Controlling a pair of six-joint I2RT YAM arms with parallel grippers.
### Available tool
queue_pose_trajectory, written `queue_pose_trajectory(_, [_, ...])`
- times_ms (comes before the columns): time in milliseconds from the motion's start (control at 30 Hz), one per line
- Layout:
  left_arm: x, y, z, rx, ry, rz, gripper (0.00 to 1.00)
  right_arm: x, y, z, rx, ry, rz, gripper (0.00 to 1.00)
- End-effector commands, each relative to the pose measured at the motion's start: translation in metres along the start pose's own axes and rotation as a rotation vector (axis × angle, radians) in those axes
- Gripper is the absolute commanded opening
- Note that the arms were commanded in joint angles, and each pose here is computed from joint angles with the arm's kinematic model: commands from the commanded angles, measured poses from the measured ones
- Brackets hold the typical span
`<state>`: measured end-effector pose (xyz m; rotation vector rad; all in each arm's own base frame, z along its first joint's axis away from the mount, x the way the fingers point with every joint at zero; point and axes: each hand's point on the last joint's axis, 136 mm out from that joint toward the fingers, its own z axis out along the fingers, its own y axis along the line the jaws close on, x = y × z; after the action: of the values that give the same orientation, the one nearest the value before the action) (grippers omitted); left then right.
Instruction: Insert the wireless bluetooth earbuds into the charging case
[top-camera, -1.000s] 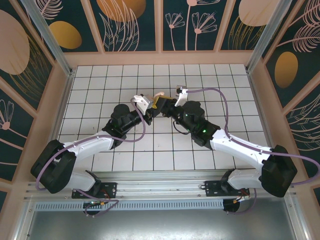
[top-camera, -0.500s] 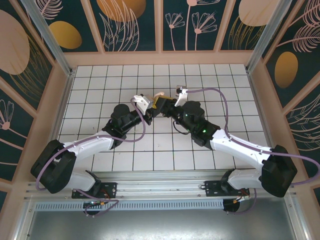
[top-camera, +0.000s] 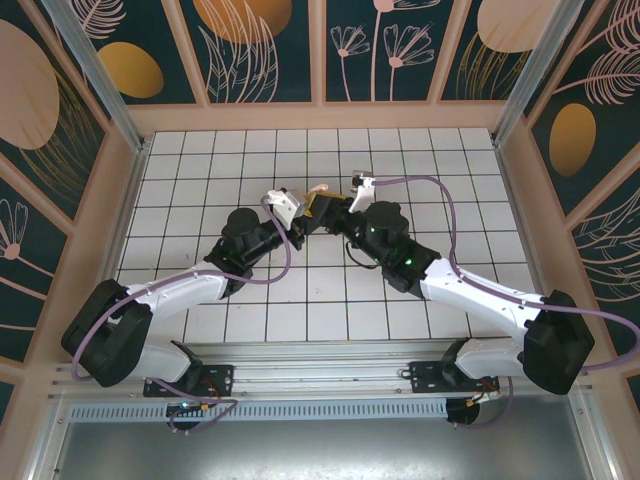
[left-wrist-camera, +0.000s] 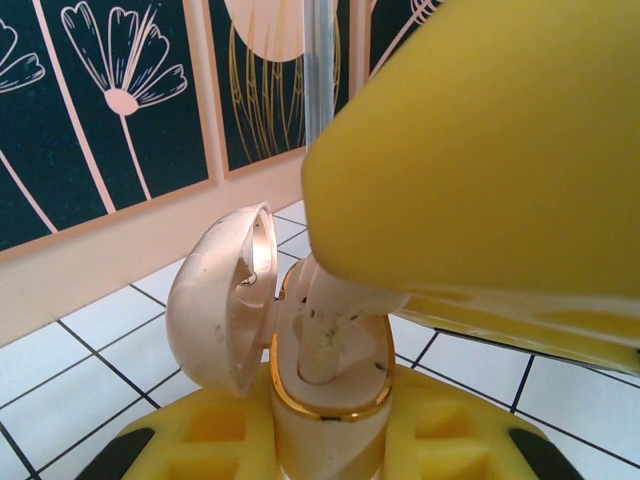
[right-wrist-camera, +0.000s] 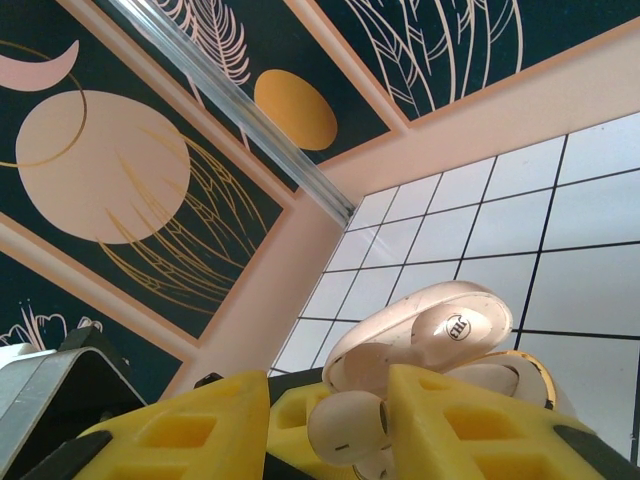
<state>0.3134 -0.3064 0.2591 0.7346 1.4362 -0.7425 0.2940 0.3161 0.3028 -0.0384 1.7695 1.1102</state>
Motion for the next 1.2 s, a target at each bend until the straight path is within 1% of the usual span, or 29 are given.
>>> queue_pose_trajectory(0, [-0.095,-0.016,-0.016,0.052,-0.314,0.076,0.14,0.045,-0.050,-0.002,0.184,0.149,-0.016,0.38])
queue_pose_trajectory(467, [-0.089,-0.011,-0.015,0.028,-0.292,0.062,0.14,0.030,-0.042,-0.007,0.146,0.110,-0.004,0.41])
queue_pose_trajectory(800, [-0.088,-0.013,-0.014,0.042,-0.287,0.060,0.14,0.031,-0.040,-0.002,0.126,0.118,-0.001,0.42])
queue_pose_trajectory(867, [-0.088,-0.013,-0.014,0.044,-0.287,0.058,0.14,0.031,-0.040,-0.001,0.126,0.122,-0.001,0.40])
queue_pose_trajectory(1067, [-0.089,-0.014,-0.014,0.044,-0.289,0.060,0.14,0.032,-0.041,-0.001,0.135,0.128,-0.006,0.29])
queue_pose_trajectory(1167, [-0.088,-0.014,-0.014,0.045,-0.287,0.060,0.14,0.032,-0.041,0.000,0.138,0.136,-0.012,0.26])
